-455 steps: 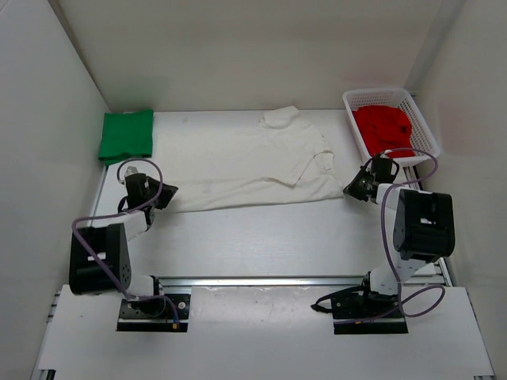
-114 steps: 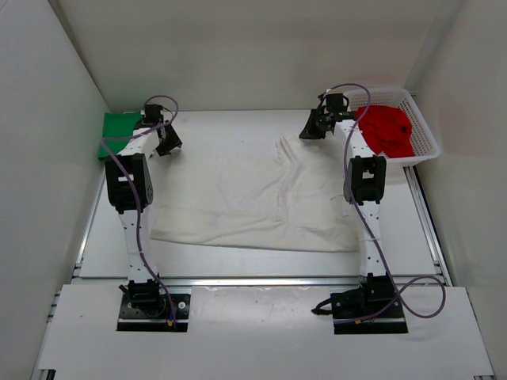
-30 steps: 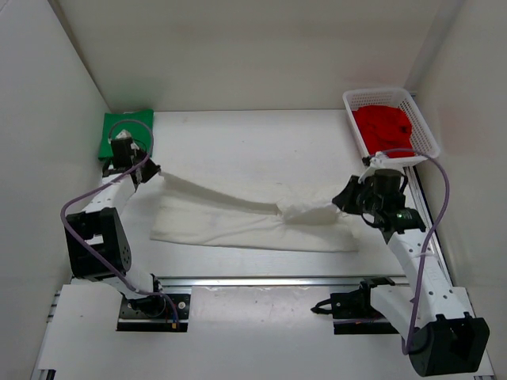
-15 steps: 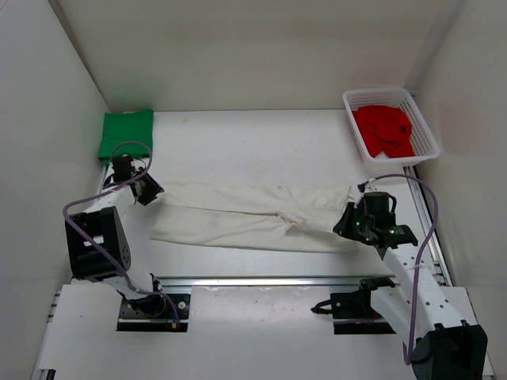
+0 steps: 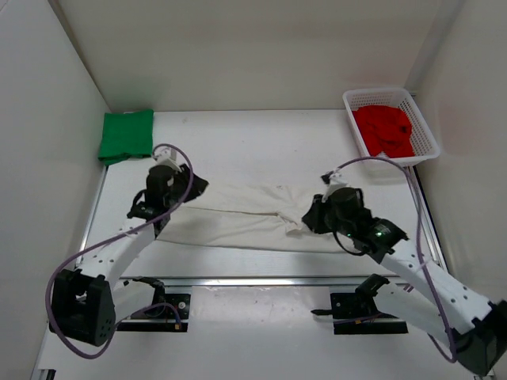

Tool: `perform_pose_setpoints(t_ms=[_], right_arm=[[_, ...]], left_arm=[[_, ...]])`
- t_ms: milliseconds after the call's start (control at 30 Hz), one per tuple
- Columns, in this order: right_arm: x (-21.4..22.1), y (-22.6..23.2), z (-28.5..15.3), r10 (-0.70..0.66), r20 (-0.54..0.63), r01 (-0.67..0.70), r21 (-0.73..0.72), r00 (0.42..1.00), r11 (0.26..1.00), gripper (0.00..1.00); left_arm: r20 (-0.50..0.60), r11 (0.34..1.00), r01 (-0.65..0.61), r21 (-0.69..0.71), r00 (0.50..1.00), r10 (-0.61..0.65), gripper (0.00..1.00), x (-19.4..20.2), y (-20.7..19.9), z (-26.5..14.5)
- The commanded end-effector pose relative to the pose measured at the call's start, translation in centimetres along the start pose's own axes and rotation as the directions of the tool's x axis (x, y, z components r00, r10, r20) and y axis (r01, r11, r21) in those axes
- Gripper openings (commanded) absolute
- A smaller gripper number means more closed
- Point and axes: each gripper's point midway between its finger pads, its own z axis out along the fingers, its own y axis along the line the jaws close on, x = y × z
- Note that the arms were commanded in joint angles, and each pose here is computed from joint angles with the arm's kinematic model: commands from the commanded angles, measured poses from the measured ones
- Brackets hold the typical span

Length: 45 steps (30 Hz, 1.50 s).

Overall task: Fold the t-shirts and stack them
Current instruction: Fold the other side of the tshirt into a rectangle

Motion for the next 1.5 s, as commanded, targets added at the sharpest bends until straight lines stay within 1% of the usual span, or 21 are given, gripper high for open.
perform_pose_setpoints(t_ms=[0, 33, 67, 167, 233, 300, 433, 533, 633, 667, 733, 833, 967, 1100, 1167, 1200, 1233, 1300, 1400, 1433, 1467], right_arm=[[3.5, 1.8, 3.7, 0.039, -0.04, -0.04, -0.027, 0.998, 0.999, 0.16], [4.1, 2.4, 4.4, 0.059, -0.036, -0.061, -0.059, 0.998, 0.996, 0.26], [4.6, 2.1, 5.3, 0.095, -0.046, -0.097, -0.053, 0.994, 0.994, 0.32], [4.9, 1.5, 6.7, 0.119, -0.021, -0.12, -0.025, 0.993, 0.992, 0.42], [5.0, 0.9, 7.1, 0.156, -0.011, -0.156, -0.007, 0.988, 0.988, 0.47], [5.2, 0.3, 7.7, 0.206, -0.021, -0.206, 0.001, 0.978, 0.979, 0.48], [5.7, 0.3, 8.3, 0.247, -0.033, -0.247, -0.014, 0.969, 0.969, 0.47], [6.0, 0.9, 8.9, 0.251, -0.05, -0.253, -0.025, 0.967, 0.967, 0.46], [6.2, 0.7, 9.7, 0.275, -0.075, -0.276, -0.003, 0.958, 0.961, 0.38], [6.5, 1.0, 9.8, 0.275, -0.08, -0.276, -0.01, 0.958, 0.961, 0.38], [6.0, 0.9, 9.9, 0.292, -0.067, -0.293, -0.009, 0.954, 0.956, 0.3], [6.3, 0.3, 10.3, 0.307, -0.069, -0.306, 0.026, 0.949, 0.952, 0.31], [5.8, 0.4, 9.9, 0.31, -0.078, -0.309, 0.026, 0.947, 0.951, 0.34], [4.3, 0.1, 7.7, 0.271, -0.05, -0.27, 0.03, 0.961, 0.962, 0.35], [2.4, -0.9, 6.0, 0.269, 0.011, -0.269, 0.022, 0.963, 0.963, 0.37], [2.0, -0.5, 5.2, 0.278, 0.007, -0.278, -0.024, 0.961, 0.96, 0.37], [1.6, -1.1, 5.0, 0.292, 0.011, -0.291, -0.036, 0.956, 0.956, 0.38], [0.5, -1.3, 3.9, 0.296, 0.037, -0.293, -0.07, 0.954, 0.954, 0.38], [0.1, -2.9, 3.4, 0.289, 0.056, -0.287, -0.05, 0.956, 0.957, 0.36], [-0.2, -3.3, 3.2, 0.289, 0.058, -0.286, -0.056, 0.956, 0.957, 0.35], [-0.5, -3.7, 3.0, 0.288, 0.071, -0.284, -0.062, 0.955, 0.957, 0.35]], left_arm=[[-0.058, 0.996, -0.005, 0.094, 0.998, 0.011, 0.38, 4.7, -1.8, -0.9], [-0.083, 0.992, -0.002, 0.124, 0.996, 0.012, 0.38, 5.8, -2.7, -1.2], [-0.097, 0.989, -0.012, 0.149, 0.995, 0.027, 0.38, 7.0, -3.1, -1.5], [-0.143, 0.984, -0.016, 0.177, 0.989, 0.042, 0.37, 9.7, -3.1, -2.4], [-0.148, 0.982, -0.02, 0.19, 0.988, 0.049, 0.37, 10.3, -3.2, -2.8], [-0.153, 0.977, -0.018, 0.21, 0.987, 0.051, 0.39, 10.9, -3.2, -3.2], [-0.167, 0.972, 0.029, 0.231, 0.986, 0.01, 0.38, 11.5, -2.9, -3.5], [-0.156, 0.975, 0.019, 0.221, 0.988, 0.016, 0.39, 11.3, -2.7, -3.4], [-0.171, 0.972, 0.008, 0.236, 0.985, 0.033, 0.39, 11.8, -3.3, -3.3], [-0.177, 0.97, 0.008, 0.243, 0.984, 0.036, 0.39, 12.0, -3.5, -3.3], [-0.197, 0.966, 0.0, 0.259, 0.979, 0.053, 0.39, 12.7, -4.2, -3.3], [-0.208, 0.963, 0.016, 0.27, 0.977, 0.042, 0.39, 13.2, -4.5, -3.2], [-0.223, 0.954, 0.029, 0.297, 0.974, 0.04, 0.39, 13.5, -5.4, -3.4], [-0.238, 0.937, 0.037, 0.347, 0.97, 0.05, 0.38, 14.1, -8.1, -4.2], [-0.272, 0.917, 0.039, 0.397, 0.959, 0.077, 0.38, 15.8, -10.6, -4.9], [-0.281, 0.913, 0.048, 0.406, 0.957, 0.075, 0.37, 16.2, -11.6, -4.6], [-0.306, 0.904, 0.058, 0.423, 0.948, 0.082, 0.38, 17.1, -12.7, -4.9], [-0.342, 0.903, 0.038, 0.428, 0.931, 0.123, 0.37, 19.0, -14.7, -3.9], [-0.386, 0.888, 0.011, 0.46, 0.903, 0.189, 0.42, 21.9, -17.3, -3.2], [-0.366, 0.894, -0.03, 0.447, 0.906, 0.213, 0.44, 22.3, -17.2, -2.8], [-0.354, 0.896, -0.065, 0.44, 0.904, 0.24, 0.48, 22.7, -17.6, -2.0]])
